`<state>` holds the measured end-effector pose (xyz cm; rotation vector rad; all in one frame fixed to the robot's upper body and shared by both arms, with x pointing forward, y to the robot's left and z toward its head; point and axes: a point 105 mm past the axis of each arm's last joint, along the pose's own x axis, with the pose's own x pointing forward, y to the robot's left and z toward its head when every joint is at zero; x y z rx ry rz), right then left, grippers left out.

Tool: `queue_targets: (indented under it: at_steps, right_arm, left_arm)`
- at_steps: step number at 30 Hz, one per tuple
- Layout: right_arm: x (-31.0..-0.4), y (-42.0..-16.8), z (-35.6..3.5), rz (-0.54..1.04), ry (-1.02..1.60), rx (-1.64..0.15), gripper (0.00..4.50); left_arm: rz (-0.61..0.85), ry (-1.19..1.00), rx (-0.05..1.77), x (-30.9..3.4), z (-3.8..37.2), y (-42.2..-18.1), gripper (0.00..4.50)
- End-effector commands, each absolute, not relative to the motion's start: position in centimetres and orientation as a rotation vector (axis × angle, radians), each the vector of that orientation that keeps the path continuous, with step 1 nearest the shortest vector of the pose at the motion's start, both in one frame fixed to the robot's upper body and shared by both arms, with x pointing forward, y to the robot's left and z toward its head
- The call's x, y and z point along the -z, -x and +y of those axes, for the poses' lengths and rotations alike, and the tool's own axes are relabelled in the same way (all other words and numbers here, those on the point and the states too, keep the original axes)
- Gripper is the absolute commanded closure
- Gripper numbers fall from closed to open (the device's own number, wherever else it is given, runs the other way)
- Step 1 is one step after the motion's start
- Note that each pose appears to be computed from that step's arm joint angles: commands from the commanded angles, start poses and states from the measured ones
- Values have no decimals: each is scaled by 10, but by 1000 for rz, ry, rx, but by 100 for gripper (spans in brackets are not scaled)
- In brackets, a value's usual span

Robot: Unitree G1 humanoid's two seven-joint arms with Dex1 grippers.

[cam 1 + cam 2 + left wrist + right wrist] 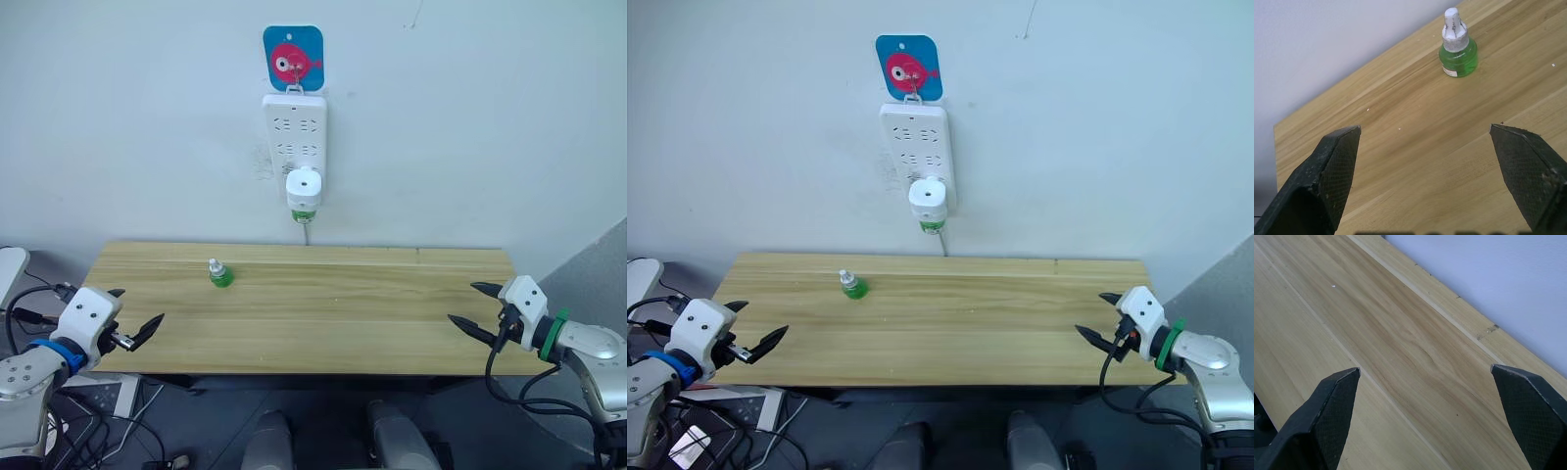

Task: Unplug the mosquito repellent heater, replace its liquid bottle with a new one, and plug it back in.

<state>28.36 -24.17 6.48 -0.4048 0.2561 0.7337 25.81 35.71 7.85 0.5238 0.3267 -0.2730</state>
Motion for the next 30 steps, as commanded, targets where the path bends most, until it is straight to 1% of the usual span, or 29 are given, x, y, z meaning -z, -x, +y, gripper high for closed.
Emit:
queue_targets:
  at_steps: [1, 7, 20, 25, 30]
  right_arm:
    - [-74, -284, -250, 222, 415, -719, 1]
    - [-67, -282, -257, 225, 408, -715, 1]
    - [-64, -280, -260, 222, 405, -717, 1]
    - [-64, -279, -259, 221, 406, -717, 1]
    - [-65, -278, -259, 221, 406, -720, 1]
  left_arm:
    - [299, -541, 296, -85, 352, -261, 0]
    - [314, -533, 308, -82, 350, -261, 0]
    - [343, -545, 344, -78, 348, -261, 0]
    - [340, -522, 445, -79, 339, -254, 0]
    - [361, -459, 466, -83, 343, -250, 0]
